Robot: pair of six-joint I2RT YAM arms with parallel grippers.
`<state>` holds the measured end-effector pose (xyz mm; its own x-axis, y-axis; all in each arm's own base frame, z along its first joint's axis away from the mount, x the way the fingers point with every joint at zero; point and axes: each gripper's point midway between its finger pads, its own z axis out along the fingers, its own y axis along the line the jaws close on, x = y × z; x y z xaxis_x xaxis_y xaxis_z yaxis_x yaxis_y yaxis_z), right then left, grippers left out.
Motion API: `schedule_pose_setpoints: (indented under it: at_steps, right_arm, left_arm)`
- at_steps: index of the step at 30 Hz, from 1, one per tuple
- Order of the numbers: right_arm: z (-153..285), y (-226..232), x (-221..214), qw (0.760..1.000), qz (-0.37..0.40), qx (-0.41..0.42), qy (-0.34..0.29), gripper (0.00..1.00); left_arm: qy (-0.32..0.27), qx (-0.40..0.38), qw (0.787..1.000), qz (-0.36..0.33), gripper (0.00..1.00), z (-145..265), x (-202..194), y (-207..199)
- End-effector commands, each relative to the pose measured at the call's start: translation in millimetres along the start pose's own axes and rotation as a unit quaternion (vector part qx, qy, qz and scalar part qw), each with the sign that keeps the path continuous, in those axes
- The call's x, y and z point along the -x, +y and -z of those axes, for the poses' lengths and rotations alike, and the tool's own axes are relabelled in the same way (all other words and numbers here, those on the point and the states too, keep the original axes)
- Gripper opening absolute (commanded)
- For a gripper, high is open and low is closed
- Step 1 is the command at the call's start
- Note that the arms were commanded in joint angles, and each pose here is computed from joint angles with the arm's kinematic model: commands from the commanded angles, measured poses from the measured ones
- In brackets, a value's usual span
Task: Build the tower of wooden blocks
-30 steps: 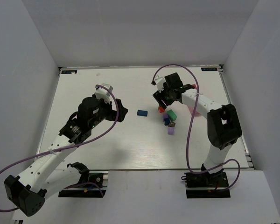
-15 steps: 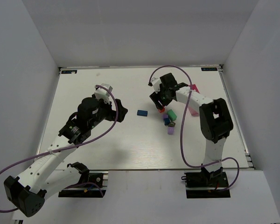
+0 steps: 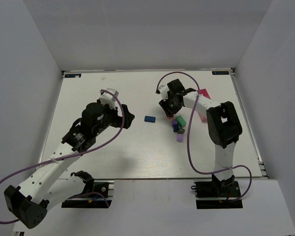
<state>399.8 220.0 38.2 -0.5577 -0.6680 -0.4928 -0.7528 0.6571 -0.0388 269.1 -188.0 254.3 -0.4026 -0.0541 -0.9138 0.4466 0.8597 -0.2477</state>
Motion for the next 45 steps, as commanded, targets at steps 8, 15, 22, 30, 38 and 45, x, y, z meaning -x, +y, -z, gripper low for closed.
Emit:
schedule_pose_setpoints:
  at_steps: [8,15,22,30,38,45]
  right_arm:
    - [10.2,8.8,5.2,1.0,0.017,0.022,-0.007,0.23]
    - [47.7,62.2,-0.2,0.991,0.086,0.099,-0.033,0.13]
    - [44.3,113.7,-23.4,0.978,0.157,0.139,-0.007,0.14]
    - [32.7,137.1,-28.2,0.973,0.195,0.127,0.011,0.19]
    - [28.9,145.9,-35.3,0.97,0.207,0.127,0.023,0.45]
    - [31.0,146.0,-33.6,0.971,0.202,0.127,0.017,0.51]
  left_arm:
    - [-0.006,0.005,1.0,0.0,1.0,1.9,0.8,2.5]
    - [-0.01,0.004,1.0,0.0,1.0,1.6,3.0,1.9]
    - [-0.006,0.005,1.0,-0.005,1.0,-0.5,0.9,2.8]
    - [-0.006,0.005,1.0,-0.005,1.0,-0.6,0.8,2.9]
    - [-0.006,0.005,1.0,-0.005,1.0,-0.6,0.8,2.9]
    - [-0.007,0.01,1.0,-0.005,1.0,-0.6,1.3,4.4]
